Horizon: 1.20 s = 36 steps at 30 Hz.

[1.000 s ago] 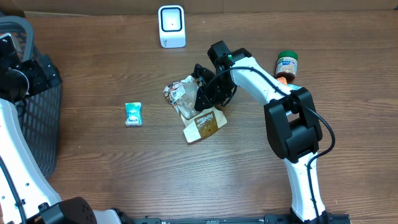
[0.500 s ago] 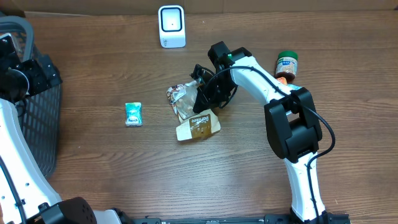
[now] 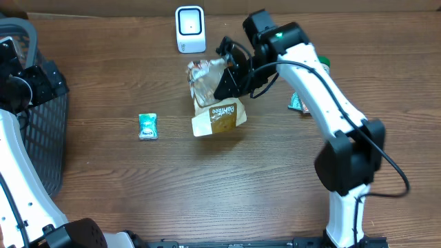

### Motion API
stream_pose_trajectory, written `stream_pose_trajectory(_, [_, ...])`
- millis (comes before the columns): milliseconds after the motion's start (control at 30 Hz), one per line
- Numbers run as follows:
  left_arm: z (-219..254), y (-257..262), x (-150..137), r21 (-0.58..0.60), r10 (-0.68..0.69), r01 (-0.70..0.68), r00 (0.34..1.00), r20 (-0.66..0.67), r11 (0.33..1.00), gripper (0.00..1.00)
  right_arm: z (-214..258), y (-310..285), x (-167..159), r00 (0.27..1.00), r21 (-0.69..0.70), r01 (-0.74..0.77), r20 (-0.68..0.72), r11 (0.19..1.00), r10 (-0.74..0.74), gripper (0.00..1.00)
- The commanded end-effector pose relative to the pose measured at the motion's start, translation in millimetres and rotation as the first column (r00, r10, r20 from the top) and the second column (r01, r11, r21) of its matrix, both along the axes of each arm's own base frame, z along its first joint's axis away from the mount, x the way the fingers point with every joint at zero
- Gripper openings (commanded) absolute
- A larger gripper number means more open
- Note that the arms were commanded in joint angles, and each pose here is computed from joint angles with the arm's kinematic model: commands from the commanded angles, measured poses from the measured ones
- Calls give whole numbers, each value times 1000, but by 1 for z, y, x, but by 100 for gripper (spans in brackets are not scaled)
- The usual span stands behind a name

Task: Scan the item barcode
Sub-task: 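Raise the Pantree bag in front of the scanner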

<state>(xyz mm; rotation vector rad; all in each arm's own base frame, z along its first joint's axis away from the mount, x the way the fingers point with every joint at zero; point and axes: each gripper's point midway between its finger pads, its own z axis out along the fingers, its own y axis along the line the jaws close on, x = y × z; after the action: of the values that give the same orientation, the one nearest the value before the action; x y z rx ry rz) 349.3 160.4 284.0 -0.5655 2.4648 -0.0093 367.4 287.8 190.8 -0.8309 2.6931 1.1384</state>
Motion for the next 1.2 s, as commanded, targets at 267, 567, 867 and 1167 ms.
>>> stream_pose_trajectory(267, [9, -1, 2, -1, 1, -1, 1000, 28, 1000, 100, 96, 17, -24, 975, 269, -160, 195, 950, 109, 4])
stream_pose_trajectory(567, [9, -1, 2, -1, 1, -1, 1000, 28, 1000, 100, 114, 13, 10, 934, 132, -43, 357, 990, -7, 5])
stream_pose_trajectory(867, [9, -1, 2, -1, 1, -1, 1000, 28, 1000, 99, 159, 0, 79, 723, 40, 195, 669, 980, -171, 9])
stream_pose_trajectory(1167, [9, -1, 2, -1, 1, -1, 1000, 28, 1000, 99, 54, 11, 142, 713, -168, 330, 689, 929, -129, 4])
